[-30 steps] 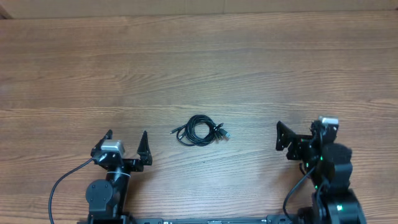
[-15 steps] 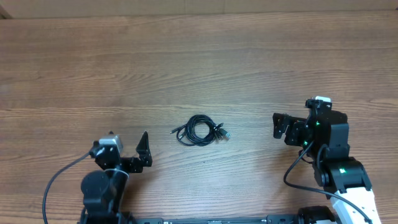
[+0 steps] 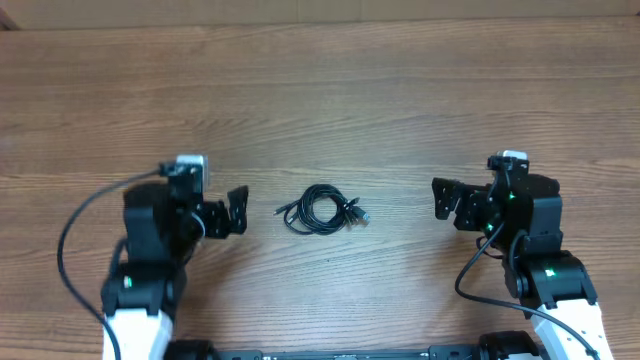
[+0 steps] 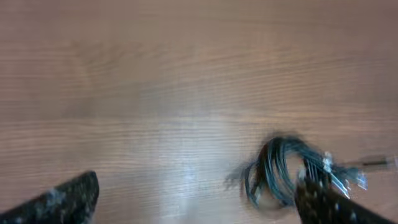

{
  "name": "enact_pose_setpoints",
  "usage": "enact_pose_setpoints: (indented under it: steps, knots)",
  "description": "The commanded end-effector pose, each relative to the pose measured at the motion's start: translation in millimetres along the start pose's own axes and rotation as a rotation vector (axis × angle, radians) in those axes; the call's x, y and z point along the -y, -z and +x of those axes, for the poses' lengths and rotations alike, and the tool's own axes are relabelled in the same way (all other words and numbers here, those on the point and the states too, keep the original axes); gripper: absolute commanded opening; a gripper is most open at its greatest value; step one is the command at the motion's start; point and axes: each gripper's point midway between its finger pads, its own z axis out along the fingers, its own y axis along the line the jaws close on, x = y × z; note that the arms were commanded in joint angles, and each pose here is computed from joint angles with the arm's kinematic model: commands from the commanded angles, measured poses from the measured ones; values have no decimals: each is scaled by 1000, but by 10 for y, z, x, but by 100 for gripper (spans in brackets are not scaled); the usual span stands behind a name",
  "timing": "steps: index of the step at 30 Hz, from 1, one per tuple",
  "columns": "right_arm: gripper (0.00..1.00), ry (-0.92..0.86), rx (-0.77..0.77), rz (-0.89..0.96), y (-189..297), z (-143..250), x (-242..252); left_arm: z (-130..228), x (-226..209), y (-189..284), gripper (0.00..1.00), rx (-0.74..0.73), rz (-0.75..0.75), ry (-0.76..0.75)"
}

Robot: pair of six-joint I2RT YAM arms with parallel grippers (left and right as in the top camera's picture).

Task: Untangle cables
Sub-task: 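Raise both arms and move the left gripper toward the cable bundle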

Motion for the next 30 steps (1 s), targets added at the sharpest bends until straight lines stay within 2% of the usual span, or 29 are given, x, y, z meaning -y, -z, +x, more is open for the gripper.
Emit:
enact_pose_setpoints:
  steps: [1, 5, 10, 11, 12, 13, 14, 15, 16, 17, 18, 19, 20, 21, 26, 30]
  knots:
    - [100, 9, 43, -22, 67, -166, -82, -162, 37, 15, 100, -74, 3, -19]
    - [100, 9, 43, -22, 67, -168, -82, -92, 56, -77, 100, -164, 22, 53]
    - [100, 9, 43, -22, 67, -168, -82, -180, 146, -186, 100, -142, 86, 86]
    - [100, 9, 44, -22, 67, -168, -82, -208, 156, -203, 93, -133, 94, 88]
    - [100, 9, 44, -22, 67, -169, -83, -264, 181, -235, 57, -114, 112, 81]
    - [100, 9, 44, -22, 67, -169, -83, -310, 200, -255, 14, -97, 126, 77]
    - [100, 9, 44, -22, 67, -169, -83, -385, 230, -284, 4, -70, 148, 68]
    - [100, 9, 44, -22, 67, -169, -83, -432, 238, -301, 4, -52, 155, 63]
    - [100, 9, 44, -22, 67, -168, -82, -474, 240, -316, 28, -37, 157, 63]
    - [100, 9, 44, -22, 67, -168, -82, -534, 247, -330, 100, -14, 161, 63]
    - [100, 9, 44, -22, 67, -168, -82, -569, 265, -338, 100, 0, 165, 53]
    - [100, 9, 44, -22, 67, -168, -82, -612, 309, -340, 93, 19, 177, 26]
    - [100, 9, 44, -22, 67, -168, -82, -645, 363, -341, 91, 36, 190, -17]
    - [100, 9, 44, -22, 67, -168, -82, -677, 413, -342, 100, 52, 200, -47]
    - [100, 9, 44, -22, 67, -168, -82, -770, 634, -432, 100, 96, 165, -140]
    - [100, 9, 43, -22, 67, -168, -82, -545, 758, -665, 100, 14, 54, -276]
